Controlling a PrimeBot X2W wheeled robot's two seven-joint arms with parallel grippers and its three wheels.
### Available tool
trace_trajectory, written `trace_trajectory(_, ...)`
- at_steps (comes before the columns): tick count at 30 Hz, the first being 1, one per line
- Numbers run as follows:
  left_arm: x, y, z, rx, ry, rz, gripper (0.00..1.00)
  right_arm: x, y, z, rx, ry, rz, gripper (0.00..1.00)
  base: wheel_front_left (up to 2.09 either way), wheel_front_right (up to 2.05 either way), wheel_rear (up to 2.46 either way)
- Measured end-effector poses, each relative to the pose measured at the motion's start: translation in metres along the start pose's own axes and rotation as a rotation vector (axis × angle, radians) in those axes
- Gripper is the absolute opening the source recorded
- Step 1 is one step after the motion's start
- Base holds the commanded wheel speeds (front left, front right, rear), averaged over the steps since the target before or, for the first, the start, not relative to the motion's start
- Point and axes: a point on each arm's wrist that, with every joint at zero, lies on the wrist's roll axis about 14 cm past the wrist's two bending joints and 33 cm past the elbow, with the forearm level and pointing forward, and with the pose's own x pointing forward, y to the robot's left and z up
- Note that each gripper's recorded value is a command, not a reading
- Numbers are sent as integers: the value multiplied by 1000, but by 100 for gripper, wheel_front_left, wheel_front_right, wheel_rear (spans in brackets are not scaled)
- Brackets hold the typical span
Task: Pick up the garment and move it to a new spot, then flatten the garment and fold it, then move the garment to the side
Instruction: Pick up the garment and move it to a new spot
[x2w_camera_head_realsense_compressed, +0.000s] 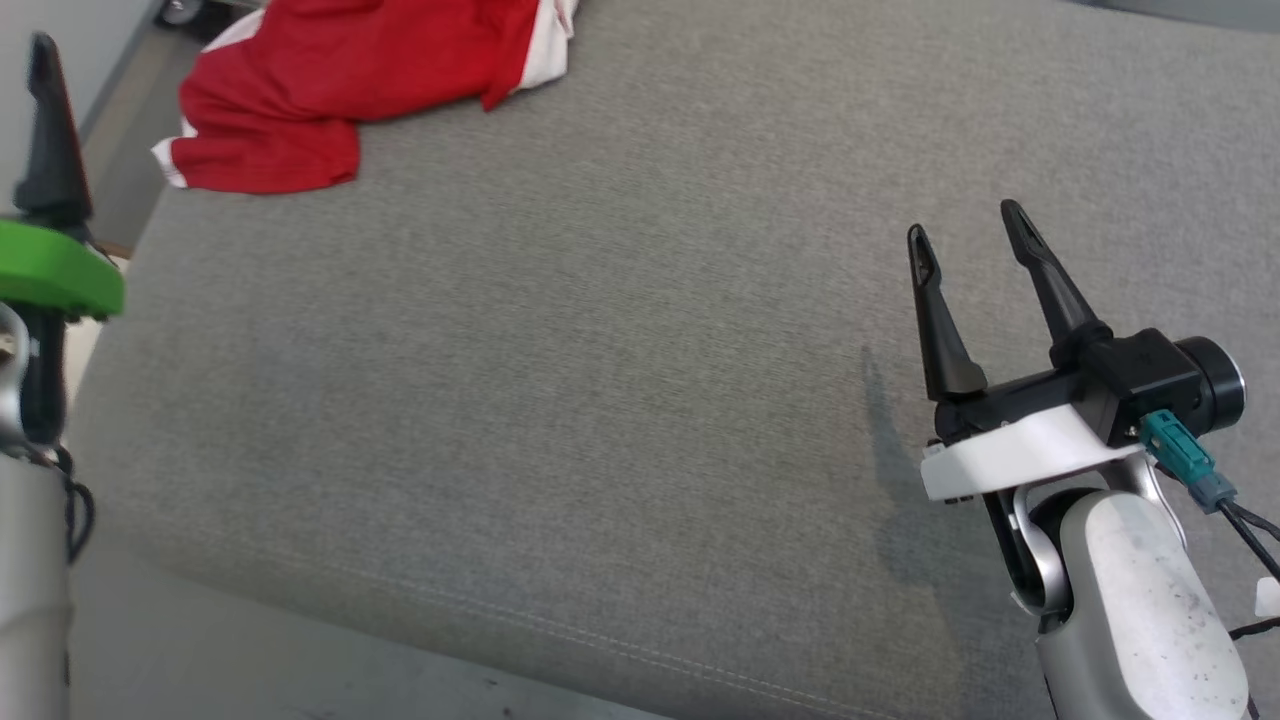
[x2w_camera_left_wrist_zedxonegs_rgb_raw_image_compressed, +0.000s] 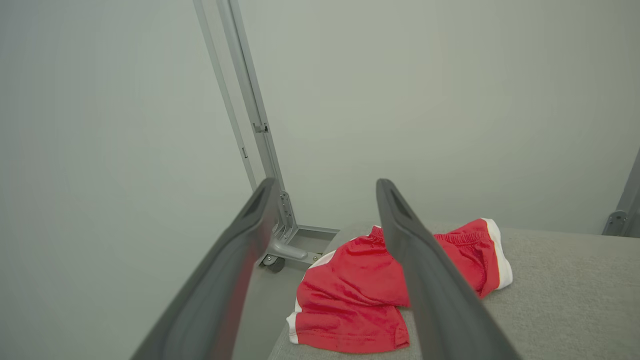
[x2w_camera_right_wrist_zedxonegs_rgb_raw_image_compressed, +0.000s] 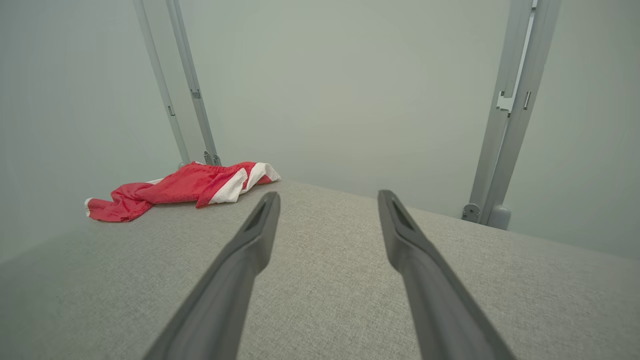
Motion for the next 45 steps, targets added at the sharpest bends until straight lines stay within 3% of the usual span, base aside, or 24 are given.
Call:
trace_trajectory(6, 76, -24, -40, 30, 195, -83, 100, -15, -53, -15, -27, 21, -127, 100, 0, 0, 0)
trace_trajectory(13, 116, -70, -106, 22, 391, -192, 100, -38, -99, -39, -54, 76, -245, 100, 0, 0, 0)
trace_trajectory(24, 134, -100, -217, 45, 635, -225, 100, -63, -135, -76, -83, 172, -332, 100, 0, 0, 0)
trace_trajectory(34, 136, -114, -273, 34, 768, -198, 100, -79, -150, -90, -105, 222, -373, 100, 0, 0, 0)
trace_trajectory(35, 137, -115, -275, 33, 773, -199, 95, -80, -152, -90, -107, 224, -377, 100, 0, 0, 0)
trace_trajectory(37, 138, -117, -275, 34, 772, -202, 0, -81, -153, -89, -112, 224, -382, 100, 0, 0, 0)
trace_trajectory(45, 143, -116, -258, 59, 714, -214, 0, -80, -150, -79, -117, 193, -377, 100, 0, 0, 0)
